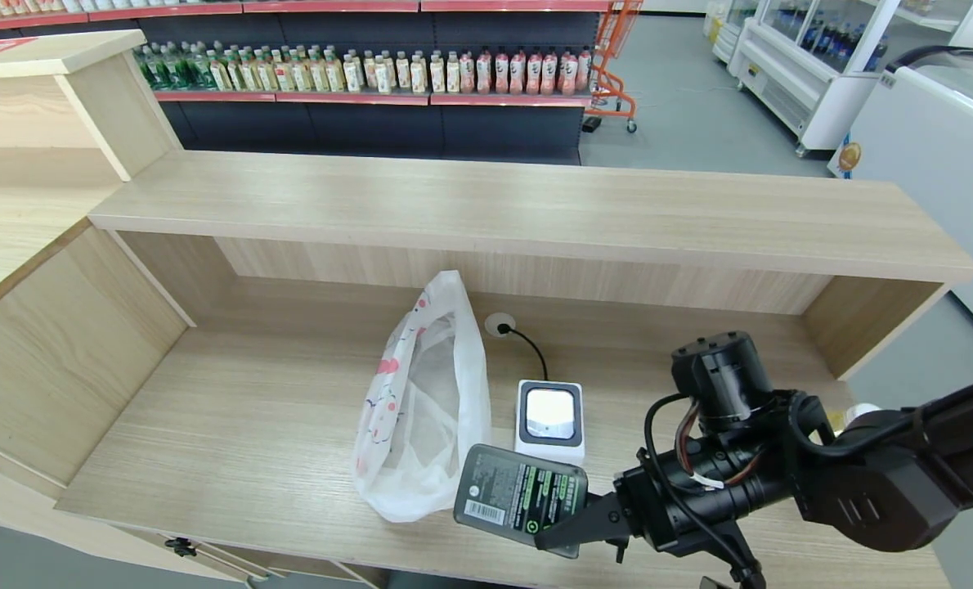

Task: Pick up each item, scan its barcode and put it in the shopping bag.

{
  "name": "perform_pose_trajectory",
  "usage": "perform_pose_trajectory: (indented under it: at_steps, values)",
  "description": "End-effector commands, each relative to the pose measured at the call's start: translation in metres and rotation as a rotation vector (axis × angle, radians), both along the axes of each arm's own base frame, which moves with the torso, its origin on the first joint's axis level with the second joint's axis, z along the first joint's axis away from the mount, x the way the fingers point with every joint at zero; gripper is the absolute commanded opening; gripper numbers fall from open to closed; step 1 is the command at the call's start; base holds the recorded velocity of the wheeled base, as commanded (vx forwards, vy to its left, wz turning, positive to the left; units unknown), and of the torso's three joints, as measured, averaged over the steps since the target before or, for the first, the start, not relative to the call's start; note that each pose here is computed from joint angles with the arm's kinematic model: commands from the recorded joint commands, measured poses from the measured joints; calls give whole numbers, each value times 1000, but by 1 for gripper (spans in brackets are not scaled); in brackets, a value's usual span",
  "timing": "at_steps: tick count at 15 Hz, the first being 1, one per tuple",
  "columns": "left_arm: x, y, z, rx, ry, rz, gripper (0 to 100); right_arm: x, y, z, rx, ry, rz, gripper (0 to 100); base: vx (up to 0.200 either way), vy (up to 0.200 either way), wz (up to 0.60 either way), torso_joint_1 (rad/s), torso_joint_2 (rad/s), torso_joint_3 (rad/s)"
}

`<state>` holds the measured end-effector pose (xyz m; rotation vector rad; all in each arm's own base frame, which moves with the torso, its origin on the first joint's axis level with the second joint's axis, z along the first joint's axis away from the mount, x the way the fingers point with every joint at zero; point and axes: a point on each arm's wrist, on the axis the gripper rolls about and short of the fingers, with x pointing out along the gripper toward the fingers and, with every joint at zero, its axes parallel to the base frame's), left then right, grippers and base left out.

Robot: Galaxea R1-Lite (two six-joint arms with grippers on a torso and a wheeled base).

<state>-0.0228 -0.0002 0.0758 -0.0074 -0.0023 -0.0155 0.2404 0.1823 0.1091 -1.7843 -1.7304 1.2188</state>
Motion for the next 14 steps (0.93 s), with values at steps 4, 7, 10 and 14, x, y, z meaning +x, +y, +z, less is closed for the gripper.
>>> perform_pose_trajectory:
  at_steps: [4, 7, 10, 14]
  values:
    - [0, 0, 0, 0, -1, 0, 100, 18, 17, 2, 53, -4, 67, 0, 0, 0, 0, 0, 0, 0]
    - [0, 0, 0, 0, -1, 0, 100, 24, 22, 1, 62, -7, 74, 0, 0, 0, 0, 0, 0, 0]
    - [0, 0, 0, 0, -1, 0, 100, 31, 27, -1, 64, -10, 75, 0, 0, 0, 0, 0, 0, 0]
    - [0, 0, 0, 0, -1, 0, 100, 36, 33, -4, 64, -5, 80, 0, 0, 0, 0, 0, 0, 0]
